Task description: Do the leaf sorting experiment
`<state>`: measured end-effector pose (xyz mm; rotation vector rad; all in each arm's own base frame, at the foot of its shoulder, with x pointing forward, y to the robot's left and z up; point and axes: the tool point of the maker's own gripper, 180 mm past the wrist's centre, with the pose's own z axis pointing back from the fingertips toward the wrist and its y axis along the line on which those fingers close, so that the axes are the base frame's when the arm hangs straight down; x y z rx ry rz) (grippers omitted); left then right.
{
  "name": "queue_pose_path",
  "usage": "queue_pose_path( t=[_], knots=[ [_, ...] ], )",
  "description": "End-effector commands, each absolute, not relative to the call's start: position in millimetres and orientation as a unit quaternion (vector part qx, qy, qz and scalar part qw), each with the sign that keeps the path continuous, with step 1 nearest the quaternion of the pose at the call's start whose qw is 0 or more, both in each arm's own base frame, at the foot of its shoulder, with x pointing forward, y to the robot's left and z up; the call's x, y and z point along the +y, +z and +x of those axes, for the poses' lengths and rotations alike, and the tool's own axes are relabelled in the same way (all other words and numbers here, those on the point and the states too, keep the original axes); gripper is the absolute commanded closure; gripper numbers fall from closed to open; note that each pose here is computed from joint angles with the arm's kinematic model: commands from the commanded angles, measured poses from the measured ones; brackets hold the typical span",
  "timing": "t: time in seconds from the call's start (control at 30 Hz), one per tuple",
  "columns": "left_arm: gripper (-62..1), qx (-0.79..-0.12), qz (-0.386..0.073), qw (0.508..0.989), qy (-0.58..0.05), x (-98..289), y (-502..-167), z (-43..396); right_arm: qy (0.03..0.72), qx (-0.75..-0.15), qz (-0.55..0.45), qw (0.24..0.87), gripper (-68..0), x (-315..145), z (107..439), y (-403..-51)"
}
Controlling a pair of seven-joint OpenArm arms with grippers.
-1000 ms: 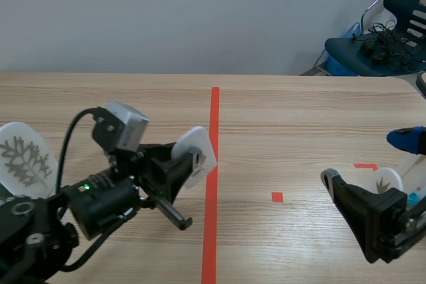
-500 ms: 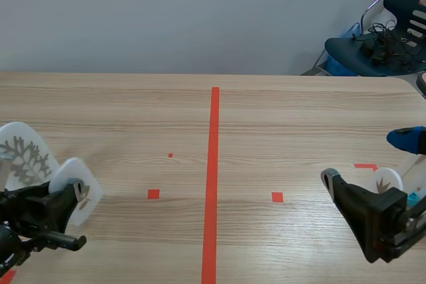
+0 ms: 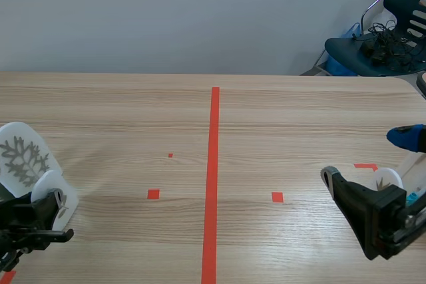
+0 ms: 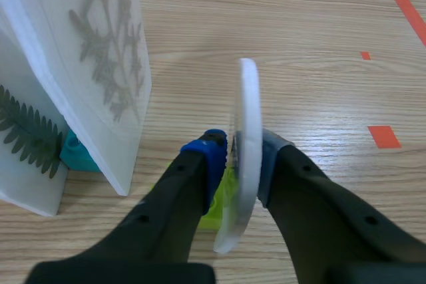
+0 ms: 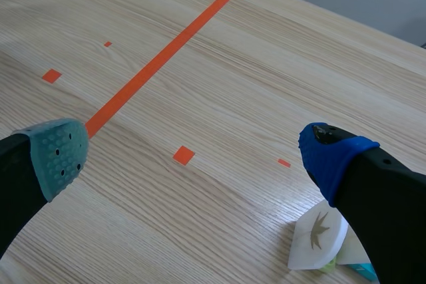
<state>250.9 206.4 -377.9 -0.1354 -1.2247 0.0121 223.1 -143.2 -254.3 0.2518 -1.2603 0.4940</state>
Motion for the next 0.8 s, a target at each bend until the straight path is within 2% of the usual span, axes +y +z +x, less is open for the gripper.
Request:
queue_pose_path(
  t=[0.0,0.1,0.13,0.33,0.4,0.47,0.6,0.67,0.77],
  knots=[
    [-19.2,-0.591,-0.064,0.804,0.009,207.3,-365.7,256.6,0.229,-0.6,0.116,0.758,-67.9,-142.4,228.7,-241.3],
    [-31.0,-0.595,-0.065,0.801,0.005,205.1,-360.2,257.6,0.229,-0.6,0.116,0.758,-67.9,-142.4,228.7,-241.4],
    [-33.2,-0.598,-0.064,0.799,0.004,205.6,-356.4,257.7,0.229,-0.6,0.116,0.758,-67.9,-142.4,228.7,-241.4],
    [-33.6,-0.622,-0.054,0.781,-0.021,213.7,-309.9,255.8,0.229,-0.6,0.116,0.758,-67.9,-142.5,228.7,-241.4],
    [-33.7,-0.616,-0.081,0.783,-0.034,208.7,-292.2,248.9,0.229,-0.599,0.115,0.759,-67.9,-142.6,228.6,-241.9],
    [-33.7,-0.615,-0.132,0.776,-0.053,194.0,-269.4,238.8,0.229,-0.599,0.115,0.759,-67.9,-142.6,228.6,-241.9],
    [-35.4,-0.646,-0.207,0.725,-0.116,163.5,-207.1,223.5,0.229,-0.599,0.115,0.759,-67.9,-142.6,228.6,-241.9],
    [-43.3,-0.666,-0.22,0.696,-0.155,149.9,-178.0,220.5,0.229,-0.599,0.115,0.759,-67.9,-142.6,228.6,-241.9],
    [-62.3,-0.684,-0.228,0.665,-0.198,132.1,-148.9,218.3,0.229,-0.599,0.115,0.759,-67.9,-142.6,228.6,-241.9]
  ],
)
